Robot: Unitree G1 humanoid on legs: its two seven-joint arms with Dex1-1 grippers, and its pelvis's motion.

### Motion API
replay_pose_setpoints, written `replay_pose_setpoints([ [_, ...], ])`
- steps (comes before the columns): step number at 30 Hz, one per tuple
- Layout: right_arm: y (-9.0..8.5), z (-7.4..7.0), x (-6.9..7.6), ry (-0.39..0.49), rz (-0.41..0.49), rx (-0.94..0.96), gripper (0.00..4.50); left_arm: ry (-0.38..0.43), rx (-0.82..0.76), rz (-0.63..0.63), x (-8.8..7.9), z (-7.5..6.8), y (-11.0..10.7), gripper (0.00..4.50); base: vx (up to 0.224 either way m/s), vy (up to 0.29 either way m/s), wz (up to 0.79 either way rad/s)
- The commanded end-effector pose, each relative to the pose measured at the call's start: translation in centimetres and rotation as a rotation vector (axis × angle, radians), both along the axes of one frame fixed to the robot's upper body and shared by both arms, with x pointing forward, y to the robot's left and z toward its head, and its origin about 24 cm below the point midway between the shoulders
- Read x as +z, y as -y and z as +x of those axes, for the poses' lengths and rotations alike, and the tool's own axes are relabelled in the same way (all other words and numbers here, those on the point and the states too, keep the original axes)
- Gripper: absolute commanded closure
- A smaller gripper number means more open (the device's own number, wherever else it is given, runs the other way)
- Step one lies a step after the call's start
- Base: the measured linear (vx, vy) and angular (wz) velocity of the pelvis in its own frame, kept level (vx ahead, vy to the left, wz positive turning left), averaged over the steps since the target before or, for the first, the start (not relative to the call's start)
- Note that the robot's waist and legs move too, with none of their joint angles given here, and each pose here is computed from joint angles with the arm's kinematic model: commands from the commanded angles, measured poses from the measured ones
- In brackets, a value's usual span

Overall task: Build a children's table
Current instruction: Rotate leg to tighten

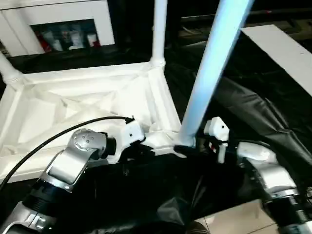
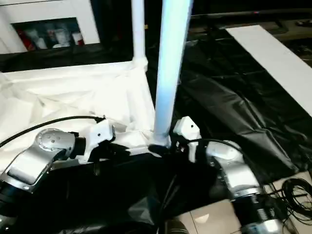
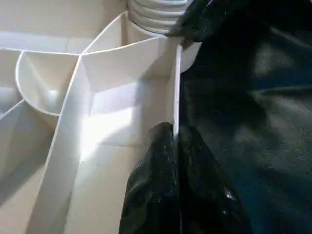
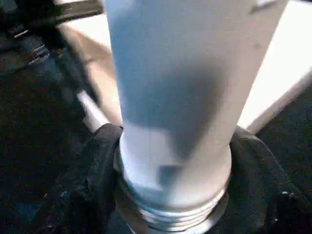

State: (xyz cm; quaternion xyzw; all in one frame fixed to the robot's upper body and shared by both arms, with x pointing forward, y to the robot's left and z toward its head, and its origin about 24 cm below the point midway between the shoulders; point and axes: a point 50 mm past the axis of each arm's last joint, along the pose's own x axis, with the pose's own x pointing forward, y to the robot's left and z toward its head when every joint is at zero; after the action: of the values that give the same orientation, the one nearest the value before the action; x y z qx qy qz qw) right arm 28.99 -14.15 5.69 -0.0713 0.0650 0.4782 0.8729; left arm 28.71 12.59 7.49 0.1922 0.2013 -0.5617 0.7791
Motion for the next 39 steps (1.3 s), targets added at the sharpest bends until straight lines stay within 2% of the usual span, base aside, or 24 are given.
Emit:
replay_pose_setpoints([
  [1, 0.0, 0.6, -1.0, -0.036, -0.003, -0.111, 1.79, -0.083, 0.062, 0.005, -2.4, -0.4, 0.9, 4.5, 0.0, 0.0, 0.0],
  [5, -1.6, 2.4, -2.5, -0.1, 0.003, -0.476, 1.8, -0.04, 0.269, -0.002, -3.2, 1.5, 3.1, 4.5, 0.0, 0.0, 0.0],
  [7, -2.3, 2.7, -2.6, -0.099, -0.009, -0.536, 1.8, -0.033, 0.303, 0.007, -3.4, 1.9, 3.7, 4.5, 0.0, 0.0, 0.0],
  [10, -3.6, 2.9, -2.8, -0.108, -0.01, -0.578, 1.8, -0.023, 0.325, 0.016, -3.5, 2.3, 4.3, 4.5, 0.0, 0.0, 0.0],
  [13, -5.3, 2.6, -2.6, -0.101, 0.023, -0.517, 1.8, 0.0, 0.318, 0.031, -3.4, 2.7, 4.6, 4.5, 0.0, 0.0, 0.0],
  [16, -5.6, 2.5, -1.8, -0.064, 0.09, -0.468, 1.8, 0.01, 0.3, 0.042, -3.3, 2.8, 4.4, 4.5, 0.0, 0.0, 0.0],
  [17, -5.6, 2.5, -1.6, -0.056, 0.114, -0.465, 1.45, 0.013, 0.293, 0.051, -3.3, 2.8, 4.2, 4.5, 0.0, 0.0, 0.0],
  [18, -5.5, 2.6, -1.3, -0.053, 0.143, -0.473, 1.45, 0.017, 0.289, 0.056, -3.3, 2.8, 4.1, 4.5, 0.0, 0.0, 0.0],
  [20, -5.1, 2.6, -0.8, -0.041, 0.171, -0.477, 1.08, 0.021, 0.254, 0.062, -3.2, 2.6, 3.7, 4.5, 0.0, 0.0, 0.0],
  [22, -4.2, 2.5, -0.2, -0.009, 0.159, -0.438, 1.01, 0.022, 0.188, 0.077, -3.1, 2.2, 3.0, 4.5, 0.0, 0.0, 0.0],
  [25, -2.9, 2.0, 0.6, 0.01, 0.137, -0.344, 0.66, 0.022, 0.102, 0.082, -2.8, 1.6, 2.1, 4.5, 0.0, 0.0, 0.0],
  [27, -1.9, 1.5, 0.8, 0.035, 0.065, -0.246, 0.58, -0.006, 0.088, 0.075, -2.6, 1.3, 1.5, 4.5, 0.0, 0.0, 0.0],
  [28, -1.1, 1.0, 0.7, 0.048, -0.011, -0.175, 0.53, 0.002, 0.06, 0.067, -2.4, 1.2, 1.4, 4.5, 0.051, -0.009, -0.01],
  [30, -0.1, 0.4, 0.8, 0.044, -0.067, -0.1, 0.53, -0.013, 0.04, 0.054, -2.2, 1.1, 1.2, 4.5, 0.027, 0.003, 0.0],
  [31, -0.1, 0.4, 0.8, 0.044, -0.067, -0.1, 0.53, -0.013, 0.04, 0.054, -2.2, 1.1, 1.2, 4.5, 0.0, 0.0, 0.0],
  [32, 0.8, 0.0, 1.0, 0.047, -0.1, -0.044, 0.53, -0.029, 0.013, 0.05, -2.0, 0.9, 1.0, 4.5, 0.065, 0.013, 0.0],
  [34, 1.4, -0.1, 1.3, 0.05, -0.125, -0.005, 0.53, -0.037, -0.039, 0.034, -1.7, 0.6, 0.9, 4.5, 0.0, 0.0, 0.0],
  [39, 1.8, -0.5, 1.9, 0.044, -0.152, 0.095, 0.53, -0.077, -0.157, 0.014, -0.9, -0.4, 0.7, 4.5, 0.0, 0.0, 0.0],
])
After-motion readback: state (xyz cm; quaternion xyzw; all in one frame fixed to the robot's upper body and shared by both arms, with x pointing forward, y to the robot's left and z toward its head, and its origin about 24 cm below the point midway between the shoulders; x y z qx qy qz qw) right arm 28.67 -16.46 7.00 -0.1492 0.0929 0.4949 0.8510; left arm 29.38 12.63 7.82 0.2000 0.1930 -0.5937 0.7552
